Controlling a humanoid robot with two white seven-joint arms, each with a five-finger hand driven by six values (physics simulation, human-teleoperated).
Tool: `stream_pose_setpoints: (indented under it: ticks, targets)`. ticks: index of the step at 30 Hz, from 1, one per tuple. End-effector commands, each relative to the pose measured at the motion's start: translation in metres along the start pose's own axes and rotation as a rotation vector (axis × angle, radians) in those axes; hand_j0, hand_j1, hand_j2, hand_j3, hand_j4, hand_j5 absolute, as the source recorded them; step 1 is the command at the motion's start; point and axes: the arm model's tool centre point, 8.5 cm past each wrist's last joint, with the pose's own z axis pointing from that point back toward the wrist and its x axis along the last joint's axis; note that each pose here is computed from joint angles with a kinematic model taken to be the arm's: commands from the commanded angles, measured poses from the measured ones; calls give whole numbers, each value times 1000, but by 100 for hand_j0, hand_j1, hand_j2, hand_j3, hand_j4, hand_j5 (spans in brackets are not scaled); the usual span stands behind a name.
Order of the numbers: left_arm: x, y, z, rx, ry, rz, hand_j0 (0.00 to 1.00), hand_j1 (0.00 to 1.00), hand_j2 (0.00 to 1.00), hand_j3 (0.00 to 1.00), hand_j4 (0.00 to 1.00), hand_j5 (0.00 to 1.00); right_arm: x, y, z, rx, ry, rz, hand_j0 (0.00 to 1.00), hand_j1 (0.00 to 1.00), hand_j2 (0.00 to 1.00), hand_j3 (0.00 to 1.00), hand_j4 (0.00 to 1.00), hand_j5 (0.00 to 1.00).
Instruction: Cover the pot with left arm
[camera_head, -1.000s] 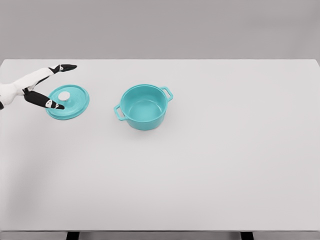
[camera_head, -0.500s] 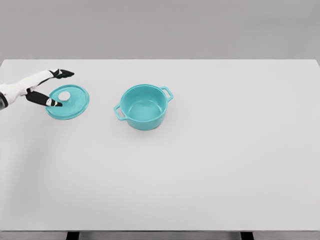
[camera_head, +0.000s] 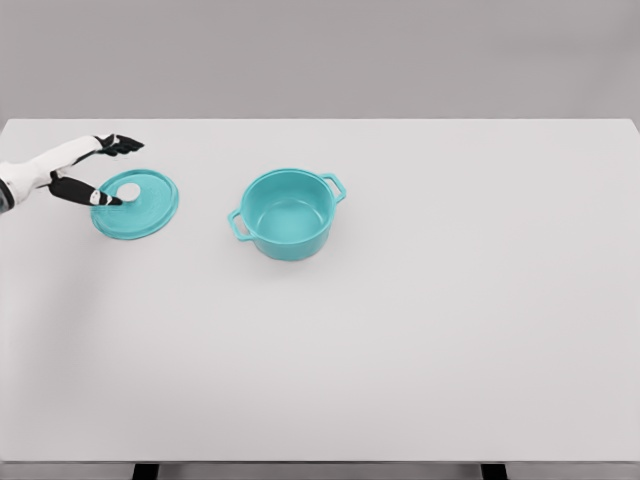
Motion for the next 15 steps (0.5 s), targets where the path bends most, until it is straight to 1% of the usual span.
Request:
stream_pose_setpoints:
  ticks: [1, 6, 7, 8, 9, 15]
  targets:
    - [-6, -4, 0, -2, 18, 23, 85, 85, 85, 85, 85, 85, 0, 0, 0, 1, 0, 1, 100, 100, 100, 100, 100, 100]
    - [-5, -7, -3, -9, 15, 28, 85, 85, 85, 85, 85, 85, 0, 0, 0, 1, 0, 1, 100, 100, 100, 100, 100, 100]
    - [-4, -8, -3, -15, 13, 28, 85, 85, 85, 85, 85, 85, 0, 0, 0, 1, 0, 1, 100, 100, 100, 100, 100, 100]
    - [-3, -11, -5, -41, 8, 31, 82, 82, 82, 82, 82, 82, 0, 0, 0, 1, 0, 1, 100, 100, 100, 100, 100, 100]
    - [-2, -11, -5, -51, 6, 31, 82, 82, 82, 82, 82, 82, 0, 0, 0, 1, 0, 1, 100, 100, 100, 100, 100, 100]
    - [-1, -12, -7, -50, 2, 33, 82, 82, 82, 82, 82, 82, 0, 0, 0, 1, 0, 1, 100, 100, 100, 100, 100, 100]
